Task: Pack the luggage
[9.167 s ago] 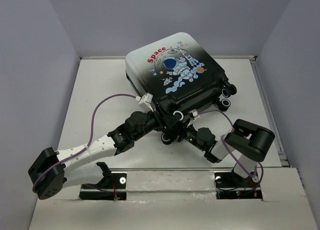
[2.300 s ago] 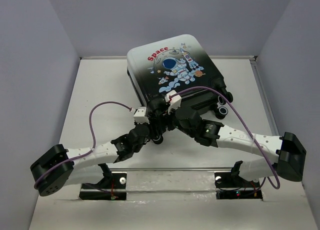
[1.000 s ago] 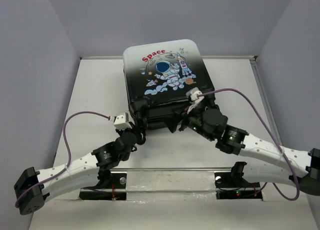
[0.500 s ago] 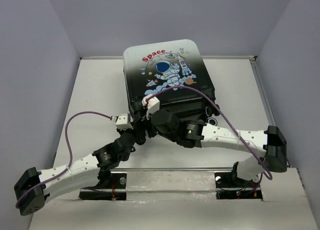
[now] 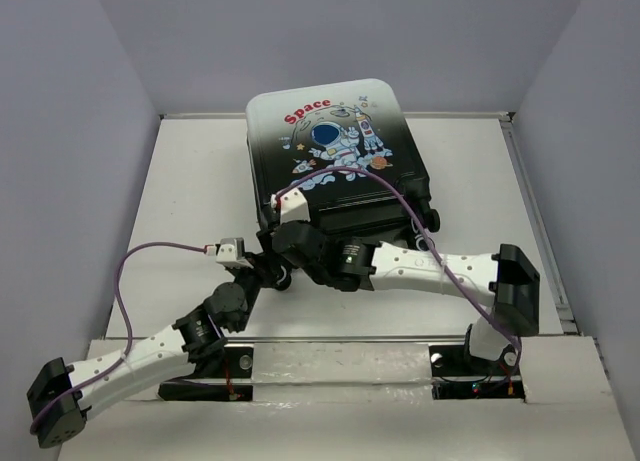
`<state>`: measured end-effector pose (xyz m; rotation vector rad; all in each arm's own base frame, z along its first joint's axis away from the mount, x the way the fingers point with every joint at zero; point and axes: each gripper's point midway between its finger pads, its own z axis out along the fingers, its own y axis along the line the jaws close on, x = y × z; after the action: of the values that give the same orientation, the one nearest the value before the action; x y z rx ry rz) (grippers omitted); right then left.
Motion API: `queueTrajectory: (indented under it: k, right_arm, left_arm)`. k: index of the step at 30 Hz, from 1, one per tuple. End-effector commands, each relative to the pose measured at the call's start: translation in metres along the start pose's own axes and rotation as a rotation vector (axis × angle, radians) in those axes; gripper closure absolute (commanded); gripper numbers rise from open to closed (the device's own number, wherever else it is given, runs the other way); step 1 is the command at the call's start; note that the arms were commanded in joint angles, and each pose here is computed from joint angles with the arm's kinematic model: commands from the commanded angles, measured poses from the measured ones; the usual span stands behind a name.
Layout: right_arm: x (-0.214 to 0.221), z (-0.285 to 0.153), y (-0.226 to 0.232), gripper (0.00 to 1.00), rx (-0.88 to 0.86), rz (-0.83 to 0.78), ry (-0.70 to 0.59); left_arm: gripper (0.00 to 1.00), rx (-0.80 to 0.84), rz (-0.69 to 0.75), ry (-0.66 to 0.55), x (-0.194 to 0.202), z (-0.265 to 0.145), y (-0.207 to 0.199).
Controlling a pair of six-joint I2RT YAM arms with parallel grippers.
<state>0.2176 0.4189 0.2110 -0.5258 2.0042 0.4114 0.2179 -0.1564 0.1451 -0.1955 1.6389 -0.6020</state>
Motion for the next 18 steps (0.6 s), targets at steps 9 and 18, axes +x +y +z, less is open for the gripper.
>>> queueTrajectory:
  k: [9,18]
  right_arm:
    - [-0.023,0.025,-0.021,0.21,0.291,0.01,-0.066]
    - [-0.026,0.02,-0.043,0.93,0.409,-0.107,-0.053]
  left_arm:
    - [0.94,0.123,-0.19,-0.173,-0.061,0.001,-0.04]
    - [0.94,0.122,-0.186,-0.15,-0.055,0.001,-0.037]
